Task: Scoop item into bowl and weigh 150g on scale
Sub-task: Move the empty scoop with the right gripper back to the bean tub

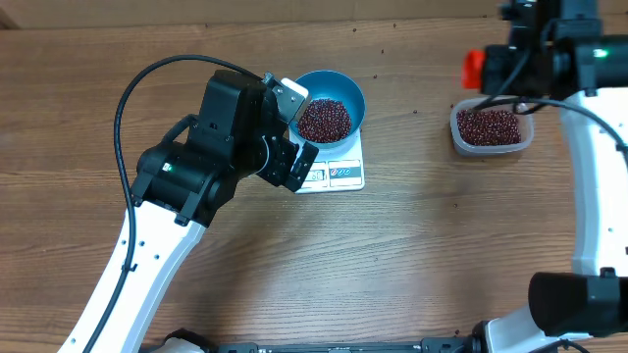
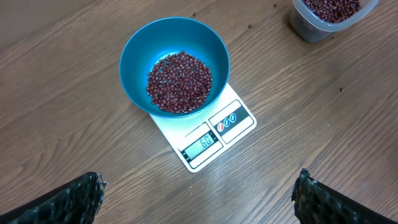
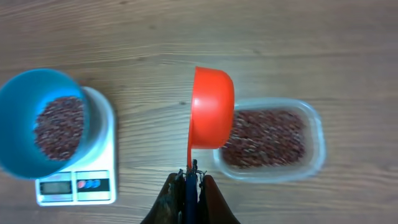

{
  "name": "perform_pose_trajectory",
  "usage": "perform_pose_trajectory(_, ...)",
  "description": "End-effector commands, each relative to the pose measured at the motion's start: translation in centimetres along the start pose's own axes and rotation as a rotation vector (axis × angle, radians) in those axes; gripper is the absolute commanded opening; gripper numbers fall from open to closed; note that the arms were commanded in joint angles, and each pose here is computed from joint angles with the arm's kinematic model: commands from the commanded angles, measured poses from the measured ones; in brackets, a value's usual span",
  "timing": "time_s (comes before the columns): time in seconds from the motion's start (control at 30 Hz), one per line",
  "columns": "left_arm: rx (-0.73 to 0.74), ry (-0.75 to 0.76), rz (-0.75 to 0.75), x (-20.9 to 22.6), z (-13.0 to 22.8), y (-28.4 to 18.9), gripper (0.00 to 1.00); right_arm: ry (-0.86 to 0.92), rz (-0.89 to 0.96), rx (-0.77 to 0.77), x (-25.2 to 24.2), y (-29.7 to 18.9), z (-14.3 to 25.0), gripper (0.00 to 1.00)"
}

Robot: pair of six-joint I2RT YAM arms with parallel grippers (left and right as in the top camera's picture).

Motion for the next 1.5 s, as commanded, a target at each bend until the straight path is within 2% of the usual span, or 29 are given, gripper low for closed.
perform_pose_trajectory(0.0,-0.001,-0.014,0.005,0.1,-0.2,0.1,1.00,0.035,0.005,0.010,-1.7,0.0,0.6,0.04)
perform_pose_trajectory(0.5,-0.001,-0.014,0.005,0.1,-0.2,0.1,1.00,0.064,0.098,0.172,-5.2,6.0,6.0,0.04)
perform_pose_trajectory(1.1,-0.001,-0.014,0.005,0.1,-0.2,0.1,0.99,0.094,0.138,0.172,-6.3,11.7,8.6,0.04)
perform_pose_trajectory(1.27,-0.001,-0.014,0.005,0.1,-0.2,0.1,1.00,0.102,0.092,0.226,-5.7,13.9,10.0,0.04)
perform_pose_trajectory(1.47,-0.001,-0.014,0.005,0.1,-0.2,0.1,1.00,0.117,-0.045,0.220,-3.6,14.4,9.8,0.04)
Point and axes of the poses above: each gripper's point midway between its finger pads, its own y axis out along the fingers, its own x axis along the line the jaws close on, z = x × y, the point moved 1 cm from there along -y, back along the fingers, and after that the axes turned 3 degrees about -y, right-handed, at the moved point
